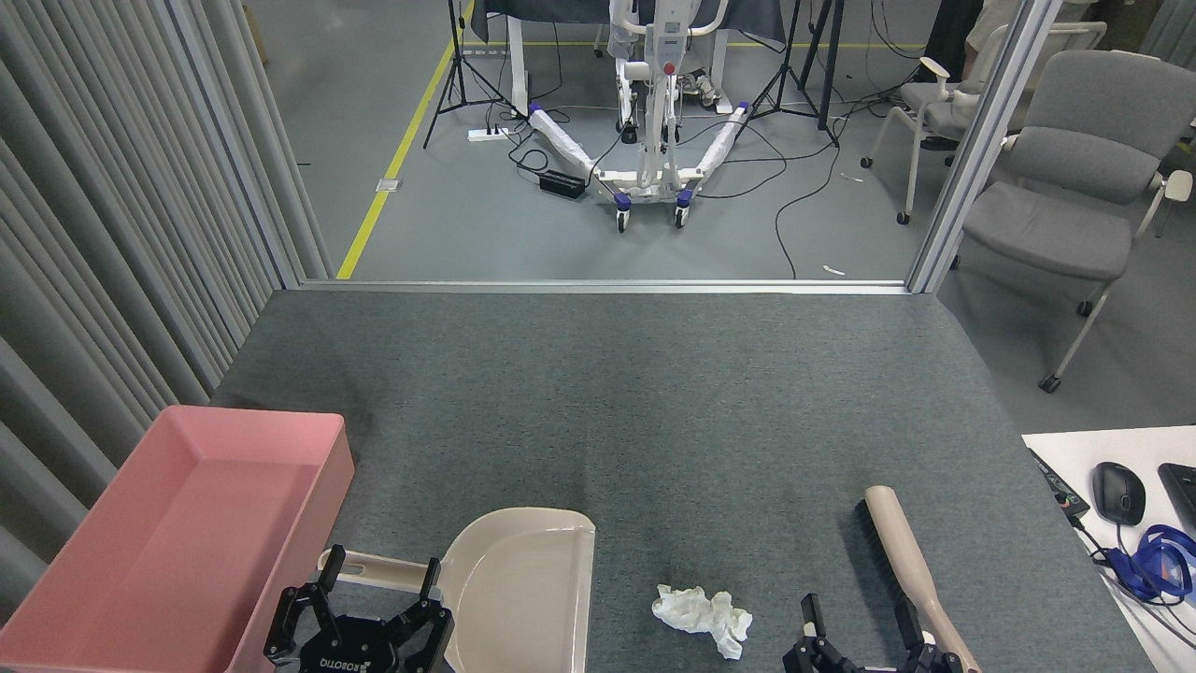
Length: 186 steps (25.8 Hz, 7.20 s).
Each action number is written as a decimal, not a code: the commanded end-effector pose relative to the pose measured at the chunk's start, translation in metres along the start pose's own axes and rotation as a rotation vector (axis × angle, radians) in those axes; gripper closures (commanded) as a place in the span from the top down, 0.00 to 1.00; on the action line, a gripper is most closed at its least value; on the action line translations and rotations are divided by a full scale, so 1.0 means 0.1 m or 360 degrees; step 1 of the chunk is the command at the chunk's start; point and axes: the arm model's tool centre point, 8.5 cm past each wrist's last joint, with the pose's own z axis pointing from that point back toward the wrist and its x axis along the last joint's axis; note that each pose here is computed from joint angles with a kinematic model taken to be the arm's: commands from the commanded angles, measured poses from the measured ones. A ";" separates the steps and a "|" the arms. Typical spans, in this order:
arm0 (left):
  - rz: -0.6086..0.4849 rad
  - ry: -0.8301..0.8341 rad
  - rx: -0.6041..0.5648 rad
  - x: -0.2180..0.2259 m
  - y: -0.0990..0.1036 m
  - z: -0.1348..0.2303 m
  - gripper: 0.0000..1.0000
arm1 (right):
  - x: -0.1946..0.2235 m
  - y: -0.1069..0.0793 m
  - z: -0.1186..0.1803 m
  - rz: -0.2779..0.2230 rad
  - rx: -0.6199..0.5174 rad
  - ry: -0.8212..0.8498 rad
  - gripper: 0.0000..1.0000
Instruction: Sweep and dump garbage into bin
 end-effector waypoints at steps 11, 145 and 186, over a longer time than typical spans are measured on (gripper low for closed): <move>0.0030 0.0059 0.0020 -0.04 0.01 0.00 1.00 | -0.02 0.00 0.01 0.0006 0.0000 -0.0004 0.98; 0.1349 0.0331 -0.0159 -0.45 -0.68 -0.40 0.75 | -1.43 0.38 0.38 0.0128 0.0142 0.0178 0.97; 0.1336 0.0273 -0.0126 -0.43 -0.61 -0.37 0.35 | -1.33 0.43 0.36 0.0105 0.0099 0.0079 0.12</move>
